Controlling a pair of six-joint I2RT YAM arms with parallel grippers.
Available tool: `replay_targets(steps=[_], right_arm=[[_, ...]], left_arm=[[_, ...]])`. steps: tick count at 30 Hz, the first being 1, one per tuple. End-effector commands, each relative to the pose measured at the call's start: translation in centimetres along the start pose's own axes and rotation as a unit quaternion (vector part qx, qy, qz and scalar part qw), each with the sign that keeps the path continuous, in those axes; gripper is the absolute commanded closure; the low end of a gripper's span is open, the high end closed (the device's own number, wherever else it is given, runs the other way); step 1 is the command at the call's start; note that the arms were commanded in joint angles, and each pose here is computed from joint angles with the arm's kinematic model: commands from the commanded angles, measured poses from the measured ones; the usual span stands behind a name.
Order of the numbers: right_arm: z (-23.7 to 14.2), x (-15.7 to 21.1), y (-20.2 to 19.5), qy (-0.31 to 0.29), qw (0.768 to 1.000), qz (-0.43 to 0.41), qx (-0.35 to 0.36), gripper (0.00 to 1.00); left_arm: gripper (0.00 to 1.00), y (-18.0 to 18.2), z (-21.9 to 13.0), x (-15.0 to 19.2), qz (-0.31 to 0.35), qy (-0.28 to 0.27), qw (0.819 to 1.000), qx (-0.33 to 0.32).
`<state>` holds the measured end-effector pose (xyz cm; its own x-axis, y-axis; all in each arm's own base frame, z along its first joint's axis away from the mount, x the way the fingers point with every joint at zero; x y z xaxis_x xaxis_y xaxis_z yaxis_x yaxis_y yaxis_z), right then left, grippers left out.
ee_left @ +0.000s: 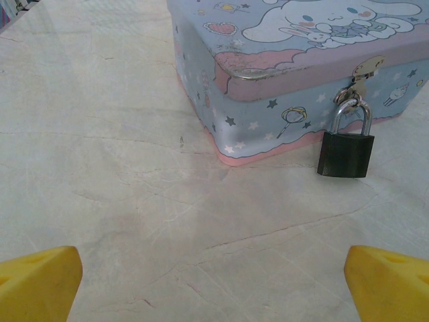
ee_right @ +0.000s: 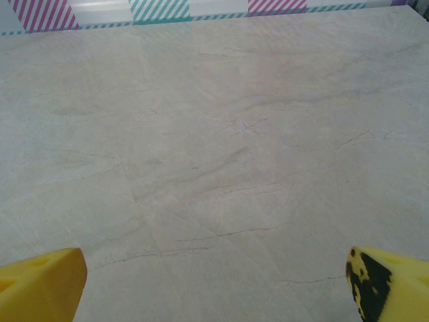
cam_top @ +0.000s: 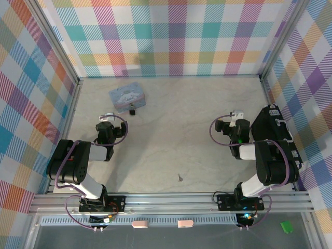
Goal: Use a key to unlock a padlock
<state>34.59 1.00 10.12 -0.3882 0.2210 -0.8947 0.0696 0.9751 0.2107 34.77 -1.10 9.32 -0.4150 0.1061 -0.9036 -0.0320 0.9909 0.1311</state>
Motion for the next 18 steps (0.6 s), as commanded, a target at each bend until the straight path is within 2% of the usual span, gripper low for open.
replay_targets(steps=[1, 13, 15, 18], right_arm=[[0.2, -1.0, 0.2, -0.014, 1.0, 0.0, -0.009, 0.01], [0.1, -1.0, 0.2, -0.015, 1.0, 0.0, -0.01, 0.01], [0.0, -1.0, 0.9, -0.011, 0.999, -0.012, -0.036, 0.01], [-0.7, -1.3, 1.8, -0.01, 0.997, -0.027, -0.066, 0.01]], left_arm=[[0.0, 0.1, 0.3, -1.0, -0.001, -0.015, 1.0, 0.005], [0.0, -0.2, 0.1, -1.1, 0.007, -0.019, 1.0, 0.012], [0.0, -1.0, -0.3, -1.4, 0.024, -0.022, 0.999, 0.028], [0.0, -0.9, -1.7, -1.9, 0.03, -0.052, 0.998, 0.011]])
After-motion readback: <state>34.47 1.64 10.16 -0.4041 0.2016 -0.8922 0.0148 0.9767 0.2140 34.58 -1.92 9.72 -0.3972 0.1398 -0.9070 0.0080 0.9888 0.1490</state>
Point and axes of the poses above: each hand's point on the last joint's axis, 136 mm out from that joint toward the fingers, its own z axis out along the fingers, its own y axis along the line the jaws close on, x = y × z, the point moved 5 cm from there along -z, back along the fingers, and after that the axes turned 10 degrees about z, right-handed, at the moved point
